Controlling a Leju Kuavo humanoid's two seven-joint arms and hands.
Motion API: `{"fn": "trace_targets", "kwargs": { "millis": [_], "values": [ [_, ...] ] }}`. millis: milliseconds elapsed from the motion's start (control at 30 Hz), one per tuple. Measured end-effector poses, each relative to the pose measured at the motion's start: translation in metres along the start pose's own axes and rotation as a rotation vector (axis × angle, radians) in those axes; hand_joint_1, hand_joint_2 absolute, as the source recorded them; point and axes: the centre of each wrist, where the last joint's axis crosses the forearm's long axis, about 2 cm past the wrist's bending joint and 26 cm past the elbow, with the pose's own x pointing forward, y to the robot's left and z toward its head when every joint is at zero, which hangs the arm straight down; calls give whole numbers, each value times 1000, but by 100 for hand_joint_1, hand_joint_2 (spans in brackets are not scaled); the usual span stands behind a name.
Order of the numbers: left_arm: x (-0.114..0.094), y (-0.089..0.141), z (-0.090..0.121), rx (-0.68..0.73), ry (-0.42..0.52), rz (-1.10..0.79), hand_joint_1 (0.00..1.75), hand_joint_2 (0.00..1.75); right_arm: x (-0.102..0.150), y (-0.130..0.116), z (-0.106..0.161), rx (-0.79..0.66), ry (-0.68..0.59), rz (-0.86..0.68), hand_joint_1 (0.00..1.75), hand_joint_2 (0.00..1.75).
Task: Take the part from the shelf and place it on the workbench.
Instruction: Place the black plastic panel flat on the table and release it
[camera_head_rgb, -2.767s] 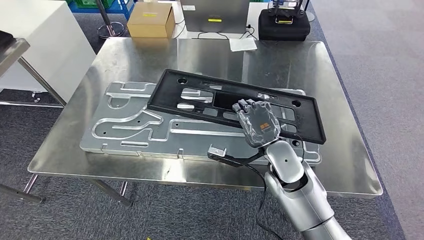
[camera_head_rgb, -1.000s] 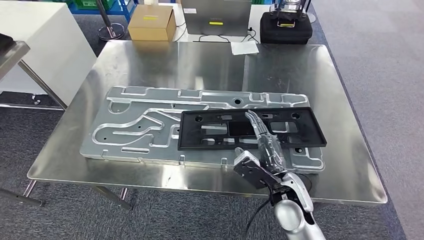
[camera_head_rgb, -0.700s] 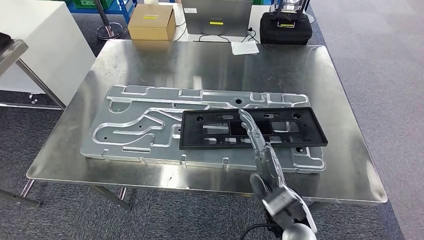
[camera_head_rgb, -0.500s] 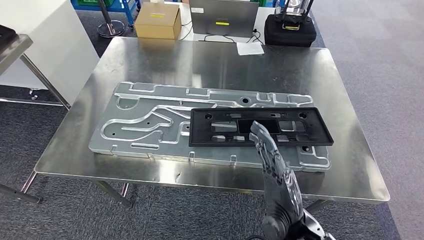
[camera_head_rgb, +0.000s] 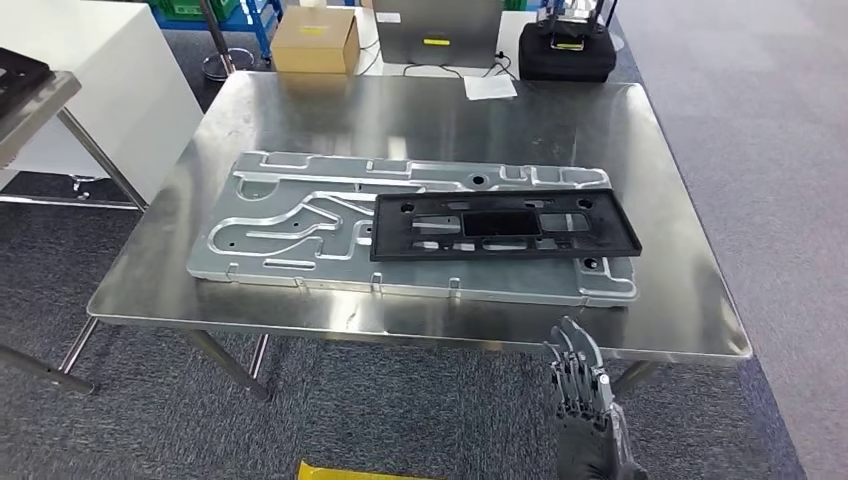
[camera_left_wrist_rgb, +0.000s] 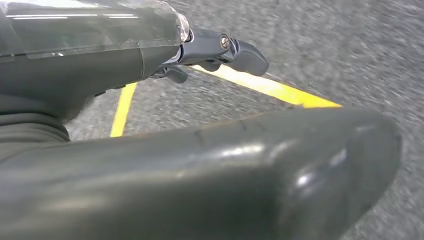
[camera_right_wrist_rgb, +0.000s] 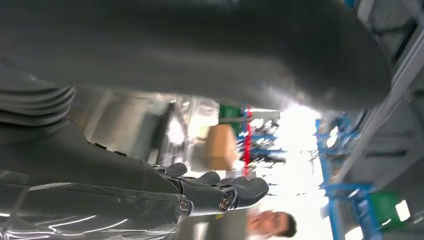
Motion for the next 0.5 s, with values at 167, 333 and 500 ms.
{"fn": "trace_targets", "kwargs": {
  "millis": [167,333,500],
  "values": [
    [-1,-2,1,12,6,7,0,0,-14,3,15,-37,87,15,0,0],
    [5,-2,-2,22,-2,5,0,0,-23,5,20,-39,141,22,0,0],
    [1,-1,0,25,11,-2,0,0,-30,6,21,-27,182,47,0,0]
  ]
}}
